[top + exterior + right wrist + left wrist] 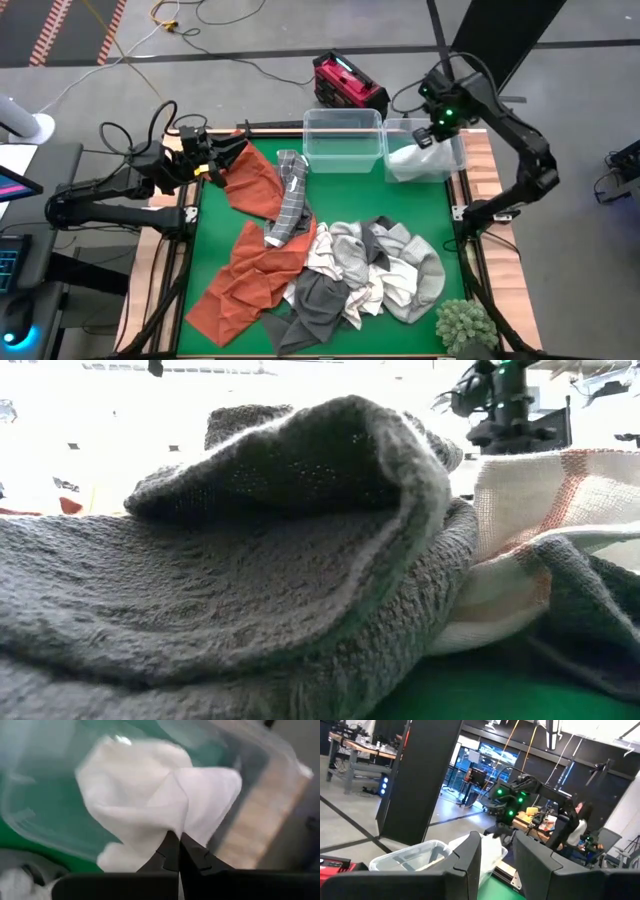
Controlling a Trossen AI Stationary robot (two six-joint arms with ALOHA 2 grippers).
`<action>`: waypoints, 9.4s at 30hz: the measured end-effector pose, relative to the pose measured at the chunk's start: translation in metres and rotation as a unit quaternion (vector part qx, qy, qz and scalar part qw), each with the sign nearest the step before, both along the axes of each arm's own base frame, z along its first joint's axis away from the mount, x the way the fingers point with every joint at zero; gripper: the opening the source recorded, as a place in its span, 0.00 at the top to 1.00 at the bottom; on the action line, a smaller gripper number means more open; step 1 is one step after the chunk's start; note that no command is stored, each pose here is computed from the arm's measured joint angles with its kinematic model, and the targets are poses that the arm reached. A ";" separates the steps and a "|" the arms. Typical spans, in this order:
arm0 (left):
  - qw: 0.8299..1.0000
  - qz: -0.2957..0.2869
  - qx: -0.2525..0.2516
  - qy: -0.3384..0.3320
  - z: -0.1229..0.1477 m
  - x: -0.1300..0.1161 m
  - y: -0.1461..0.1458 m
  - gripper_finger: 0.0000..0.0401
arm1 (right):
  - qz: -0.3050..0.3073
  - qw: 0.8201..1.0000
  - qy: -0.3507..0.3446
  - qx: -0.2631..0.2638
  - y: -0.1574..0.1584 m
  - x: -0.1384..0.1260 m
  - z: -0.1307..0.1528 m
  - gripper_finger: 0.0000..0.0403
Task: Sort towels by color in basket
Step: Put the white towel into the right transparent bin, then put the gray towel into the left transparent bin
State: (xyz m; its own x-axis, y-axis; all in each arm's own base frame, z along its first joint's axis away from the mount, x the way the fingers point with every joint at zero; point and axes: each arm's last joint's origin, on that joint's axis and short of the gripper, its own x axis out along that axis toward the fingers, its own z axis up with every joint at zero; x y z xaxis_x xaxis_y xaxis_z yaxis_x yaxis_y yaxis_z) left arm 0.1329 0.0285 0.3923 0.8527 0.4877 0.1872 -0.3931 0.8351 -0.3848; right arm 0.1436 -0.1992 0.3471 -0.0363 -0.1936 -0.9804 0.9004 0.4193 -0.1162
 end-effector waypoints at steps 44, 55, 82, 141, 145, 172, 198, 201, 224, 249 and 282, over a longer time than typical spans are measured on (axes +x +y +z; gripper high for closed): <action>0.998 -0.029 -0.040 0.050 -0.013 0.003 -0.003 0.73 | -0.038 0.997 -0.060 0.026 -0.025 0.001 -0.148 0.50; 0.998 -0.027 -0.025 0.059 -0.013 0.003 -0.003 0.73 | -0.037 0.994 -0.103 0.023 -0.033 0.002 -0.109 0.24; 0.988 -0.070 -0.095 0.104 -0.027 0.003 0.001 0.73 | 0.409 0.883 -0.229 0.010 0.201 0.112 -0.024 0.23; 0.982 -0.161 0.013 0.094 0.033 0.068 0.001 0.73 | 0.334 0.673 -0.590 -0.294 0.191 0.086 0.121 0.96; 0.987 -0.133 0.030 0.083 0.051 0.065 0.004 0.73 | 0.341 0.614 -0.600 -0.382 0.175 0.093 0.147 0.96; 0.989 -0.111 0.003 0.099 0.051 0.053 0.007 0.73 | 0.274 0.138 -0.618 -0.724 0.110 0.087 0.300 0.95; 0.982 -0.078 0.023 0.172 -0.034 0.201 0.034 0.25 | 0.350 0.386 -0.607 -0.600 0.080 0.115 0.273 0.95; 0.986 -0.075 0.031 0.147 -0.048 0.222 0.038 0.20 | 0.355 0.385 -0.613 -0.592 0.085 0.118 0.273 0.95; 0.986 -0.014 0.129 -0.103 -0.028 0.236 0.048 0.97 | 0.410 0.547 -0.558 -0.471 0.119 0.135 0.242 0.94; 0.976 -0.015 0.157 -0.152 0.036 0.170 0.067 1.00 | 0.413 0.813 -0.328 -0.246 0.109 0.130 0.156 0.13; 0.983 -0.079 0.148 -0.078 0.039 0.159 0.058 1.00 | 0.502 0.747 -0.348 -0.262 0.114 0.219 0.119 0.07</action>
State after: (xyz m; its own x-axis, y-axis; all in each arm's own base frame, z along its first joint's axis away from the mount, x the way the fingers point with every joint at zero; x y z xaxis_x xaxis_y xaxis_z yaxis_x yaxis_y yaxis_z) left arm 0.2919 0.0863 0.4312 0.8632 0.2563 0.4349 -0.2049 0.9653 -0.1621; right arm 0.3627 -0.0847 0.4657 0.8682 -0.1447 -0.4747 0.0815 0.9851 -0.1511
